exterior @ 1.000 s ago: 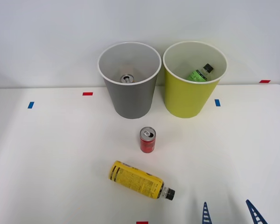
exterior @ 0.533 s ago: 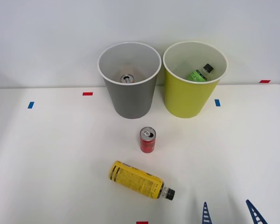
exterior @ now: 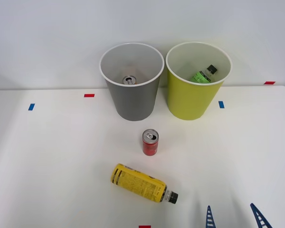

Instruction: Put cans in the gray bin, plastic bottles in the light green bin

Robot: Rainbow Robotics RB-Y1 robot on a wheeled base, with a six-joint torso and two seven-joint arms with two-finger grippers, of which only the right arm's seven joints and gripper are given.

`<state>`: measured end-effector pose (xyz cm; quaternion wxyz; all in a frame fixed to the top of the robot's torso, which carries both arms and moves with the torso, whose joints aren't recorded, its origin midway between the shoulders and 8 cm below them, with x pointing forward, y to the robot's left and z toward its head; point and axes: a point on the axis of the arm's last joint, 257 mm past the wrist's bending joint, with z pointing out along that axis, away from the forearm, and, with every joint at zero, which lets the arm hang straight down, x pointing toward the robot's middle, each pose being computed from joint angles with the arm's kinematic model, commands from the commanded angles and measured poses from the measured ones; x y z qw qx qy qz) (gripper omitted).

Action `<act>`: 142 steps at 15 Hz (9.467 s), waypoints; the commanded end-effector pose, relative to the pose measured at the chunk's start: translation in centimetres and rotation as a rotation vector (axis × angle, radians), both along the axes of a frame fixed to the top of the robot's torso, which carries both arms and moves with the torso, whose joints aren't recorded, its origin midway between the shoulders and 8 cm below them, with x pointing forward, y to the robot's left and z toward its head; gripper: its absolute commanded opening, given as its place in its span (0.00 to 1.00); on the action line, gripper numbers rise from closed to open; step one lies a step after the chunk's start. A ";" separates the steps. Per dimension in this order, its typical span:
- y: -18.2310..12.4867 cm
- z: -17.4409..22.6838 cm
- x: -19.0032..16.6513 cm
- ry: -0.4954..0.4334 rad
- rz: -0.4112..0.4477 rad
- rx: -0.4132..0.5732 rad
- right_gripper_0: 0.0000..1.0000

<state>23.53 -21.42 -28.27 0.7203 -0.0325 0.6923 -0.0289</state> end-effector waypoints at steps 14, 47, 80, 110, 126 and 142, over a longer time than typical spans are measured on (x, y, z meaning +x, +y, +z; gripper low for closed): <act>0.0 0.0 0.0 0.000 0.000 0.000 1.00; 8.2 0.8 3.4 0.859 0.555 -0.542 1.00; 14.5 1.2 5.0 1.084 0.682 -0.408 1.00; 20.2 0.3 7.5 1.131 0.674 -0.379 1.00; 25.8 0.0 10.1 1.162 0.699 -0.474 1.00; 28.1 -2.4 11.4 1.136 0.696 -0.597 1.00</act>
